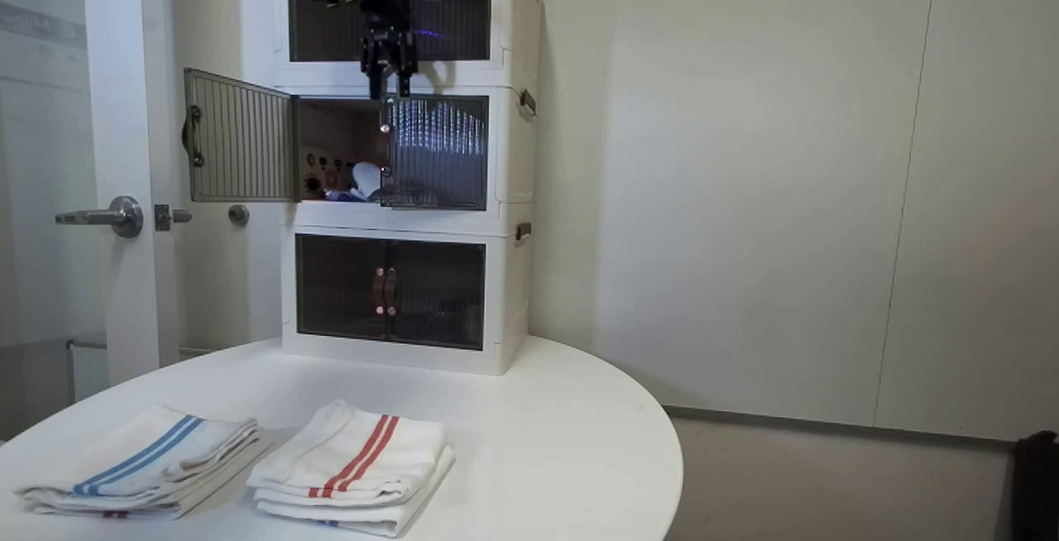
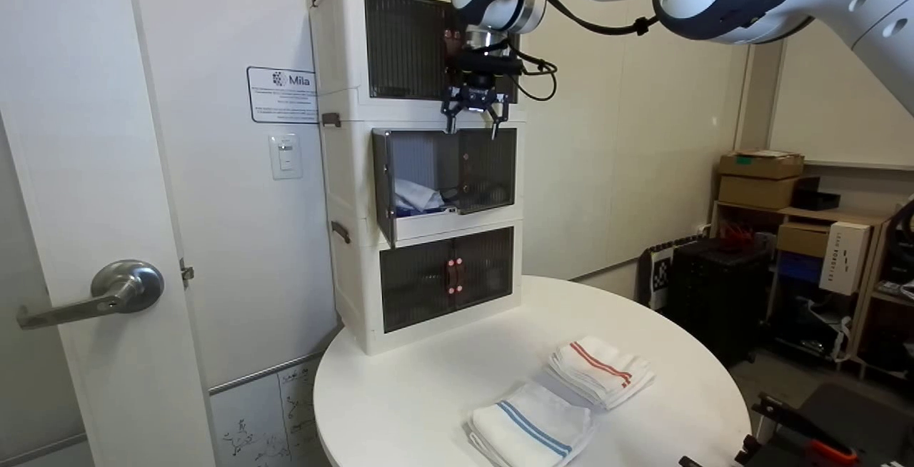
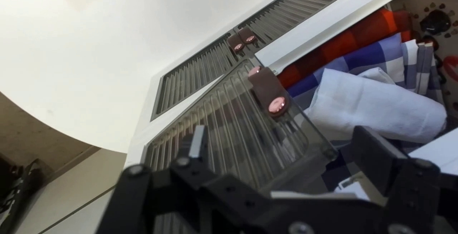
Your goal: Open the right cupboard
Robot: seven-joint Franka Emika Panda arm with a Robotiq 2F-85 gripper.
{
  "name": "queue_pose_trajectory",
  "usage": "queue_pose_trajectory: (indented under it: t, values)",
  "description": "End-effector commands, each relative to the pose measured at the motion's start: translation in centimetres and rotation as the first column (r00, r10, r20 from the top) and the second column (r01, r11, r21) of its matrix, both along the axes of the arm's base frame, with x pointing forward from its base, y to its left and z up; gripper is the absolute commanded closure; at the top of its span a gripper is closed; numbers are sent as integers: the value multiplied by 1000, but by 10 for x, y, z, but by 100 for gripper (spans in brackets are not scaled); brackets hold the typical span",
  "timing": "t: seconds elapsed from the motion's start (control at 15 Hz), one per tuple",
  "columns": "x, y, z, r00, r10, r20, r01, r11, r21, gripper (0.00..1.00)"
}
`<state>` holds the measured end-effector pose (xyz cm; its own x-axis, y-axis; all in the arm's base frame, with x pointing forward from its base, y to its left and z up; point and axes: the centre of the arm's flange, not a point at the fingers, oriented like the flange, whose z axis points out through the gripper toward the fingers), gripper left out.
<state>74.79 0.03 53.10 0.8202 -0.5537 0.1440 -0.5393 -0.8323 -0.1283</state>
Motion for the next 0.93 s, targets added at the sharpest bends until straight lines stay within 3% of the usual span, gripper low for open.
queue_pose_trajectory:
  t: [0.0, 0.4, 0.87]
  values:
    - [22, -6, -18, 1000, -30, 8, 29, 999, 13, 0]
    - [4, -21, -24, 999, -28, -26, 28, 1000, 5, 0]
    - [-19, -63, -27, 995, -95, -30, 95, 995, -11, 0]
